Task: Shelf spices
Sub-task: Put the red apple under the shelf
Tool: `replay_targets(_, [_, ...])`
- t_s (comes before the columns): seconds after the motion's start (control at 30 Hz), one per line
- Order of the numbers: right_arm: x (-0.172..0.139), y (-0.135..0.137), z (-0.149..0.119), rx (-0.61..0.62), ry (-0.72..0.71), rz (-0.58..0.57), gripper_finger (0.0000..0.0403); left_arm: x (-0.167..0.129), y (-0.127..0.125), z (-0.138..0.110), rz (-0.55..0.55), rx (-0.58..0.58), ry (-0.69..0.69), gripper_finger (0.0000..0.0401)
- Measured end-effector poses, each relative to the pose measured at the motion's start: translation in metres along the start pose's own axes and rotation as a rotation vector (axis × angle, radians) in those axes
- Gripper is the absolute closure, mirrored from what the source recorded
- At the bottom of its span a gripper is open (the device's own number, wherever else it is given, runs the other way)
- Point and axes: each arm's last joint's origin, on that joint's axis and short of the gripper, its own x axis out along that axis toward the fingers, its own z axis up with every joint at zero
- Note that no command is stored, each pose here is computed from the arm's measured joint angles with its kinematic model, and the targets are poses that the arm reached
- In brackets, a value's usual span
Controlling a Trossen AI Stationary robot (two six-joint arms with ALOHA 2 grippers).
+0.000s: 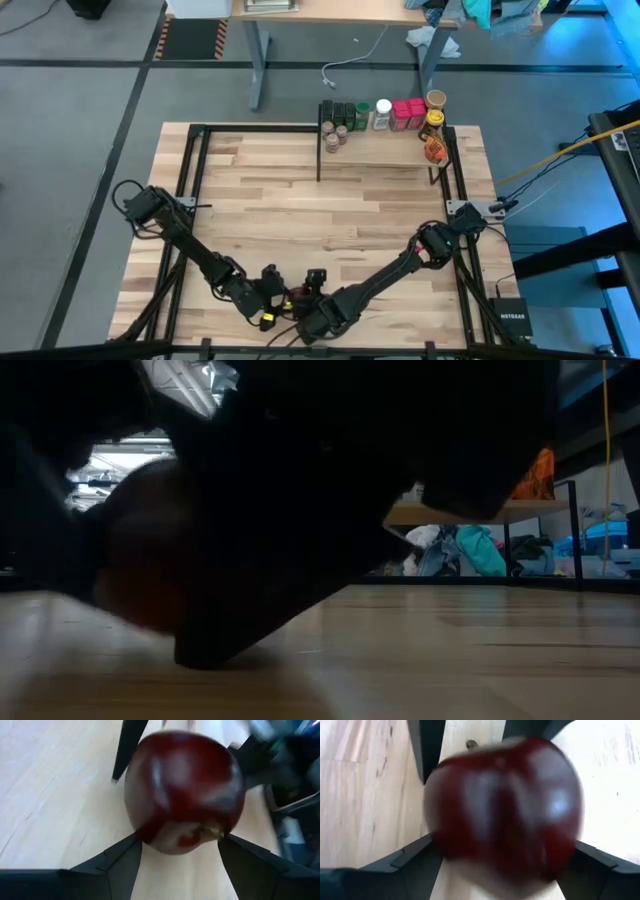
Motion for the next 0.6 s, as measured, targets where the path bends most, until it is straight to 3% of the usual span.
replay_targets(0.2, [-0.001,0.004,0.0,0.009,-0.028,0.002,0.0068,-0.013,-0.016,0.017,-0.082,-0.024,-0.02,0.0146])
replay_targets(0.6, [0.001,0.005,0.002,0.025,-0.062,-0.007,0.0068,-0.02,-0.017,0.024,-0.049,-0.027,0.004,0.0146])
